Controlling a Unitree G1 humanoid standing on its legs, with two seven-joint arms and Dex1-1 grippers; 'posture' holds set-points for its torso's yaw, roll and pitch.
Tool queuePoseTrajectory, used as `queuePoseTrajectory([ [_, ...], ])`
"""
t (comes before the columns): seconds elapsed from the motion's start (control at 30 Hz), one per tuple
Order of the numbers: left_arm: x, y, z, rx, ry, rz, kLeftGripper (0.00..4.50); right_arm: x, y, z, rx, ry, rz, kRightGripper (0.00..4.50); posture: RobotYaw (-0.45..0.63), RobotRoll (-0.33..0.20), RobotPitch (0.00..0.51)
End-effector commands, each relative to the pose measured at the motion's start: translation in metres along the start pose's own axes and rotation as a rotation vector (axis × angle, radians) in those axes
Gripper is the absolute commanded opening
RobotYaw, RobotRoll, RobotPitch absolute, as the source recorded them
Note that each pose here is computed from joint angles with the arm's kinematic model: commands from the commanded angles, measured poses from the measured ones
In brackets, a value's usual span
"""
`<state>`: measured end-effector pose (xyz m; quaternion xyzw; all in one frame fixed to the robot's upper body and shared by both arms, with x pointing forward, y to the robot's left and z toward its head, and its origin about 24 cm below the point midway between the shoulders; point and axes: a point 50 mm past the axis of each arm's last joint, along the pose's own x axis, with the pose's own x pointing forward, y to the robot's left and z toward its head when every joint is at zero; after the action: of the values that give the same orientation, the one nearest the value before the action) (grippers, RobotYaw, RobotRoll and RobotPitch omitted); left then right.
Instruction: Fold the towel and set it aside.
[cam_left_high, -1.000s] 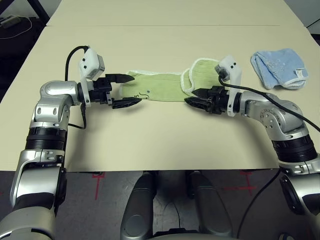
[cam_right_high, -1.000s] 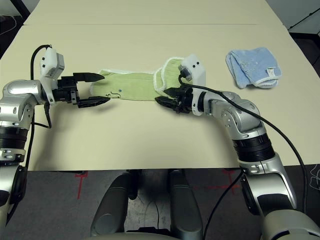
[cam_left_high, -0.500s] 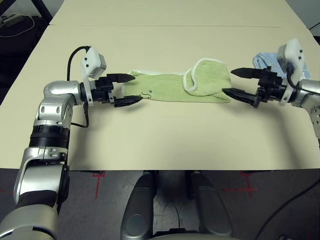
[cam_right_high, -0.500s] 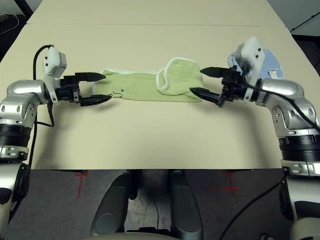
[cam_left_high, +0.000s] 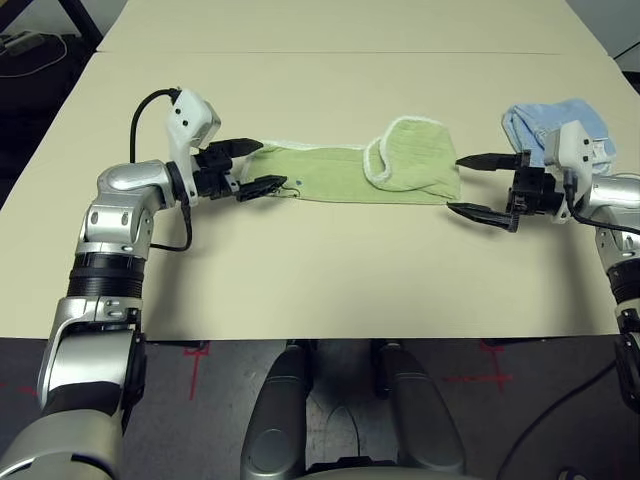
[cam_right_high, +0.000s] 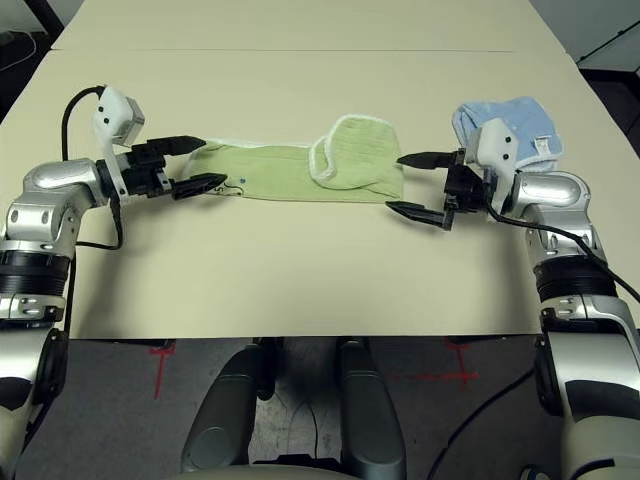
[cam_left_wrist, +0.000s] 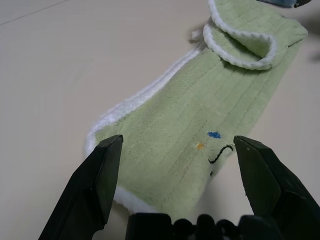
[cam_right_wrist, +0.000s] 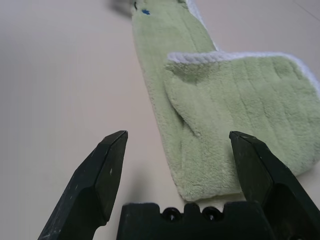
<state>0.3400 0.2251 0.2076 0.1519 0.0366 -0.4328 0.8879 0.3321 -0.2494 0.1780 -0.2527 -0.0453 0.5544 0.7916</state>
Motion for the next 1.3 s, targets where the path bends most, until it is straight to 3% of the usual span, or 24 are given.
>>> queuePoseTrajectory([
  [0.03, -0.013, 0.0, -0.006, -0.059, 0.051, -0.01, 4.5, 0.001, 0.004, -0.007, 0.037, -0.003, 0.04, 4.45, 0.12, 0.0, 0.216],
  [0.2, -0.023, 0.006, -0.015, -0.111, 0.098, 0.086, 4.5, 0.01, 0.003, -0.013, 0.092, -0.041, 0.019, 4.45, 0.13, 0.0, 0.225],
  [0.57, -0.013, 0.002, -0.021, -0.099, 0.122, 0.124, 4.5, 0.021, 0.006, -0.015, 0.1, -0.073, 0.011, 4.45, 0.12, 0.0, 0.225],
  [0.83, -0.019, 0.007, -0.031, -0.46, 0.274, 0.18, 4.5, 0.02, 0.005, -0.014, 0.094, -0.07, 0.004, 4.45, 0.11, 0.0, 0.223],
  [1.03, -0.025, 0.011, -0.029, -0.601, 0.332, 0.221, 4.5, 0.021, 0.006, -0.015, 0.092, -0.068, 0.004, 4.45, 0.11, 0.0, 0.224],
  [1.17, -0.026, 0.006, -0.02, -0.679, 0.317, 0.159, 4.5, 0.021, 0.006, -0.015, 0.091, -0.063, 0.002, 4.45, 0.11, 0.0, 0.223],
  [1.3, -0.021, 0.002, -0.006, -0.734, 0.231, 0.089, 4.5, 0.021, 0.007, -0.016, 0.092, -0.059, 0.001, 4.45, 0.12, 0.0, 0.223],
])
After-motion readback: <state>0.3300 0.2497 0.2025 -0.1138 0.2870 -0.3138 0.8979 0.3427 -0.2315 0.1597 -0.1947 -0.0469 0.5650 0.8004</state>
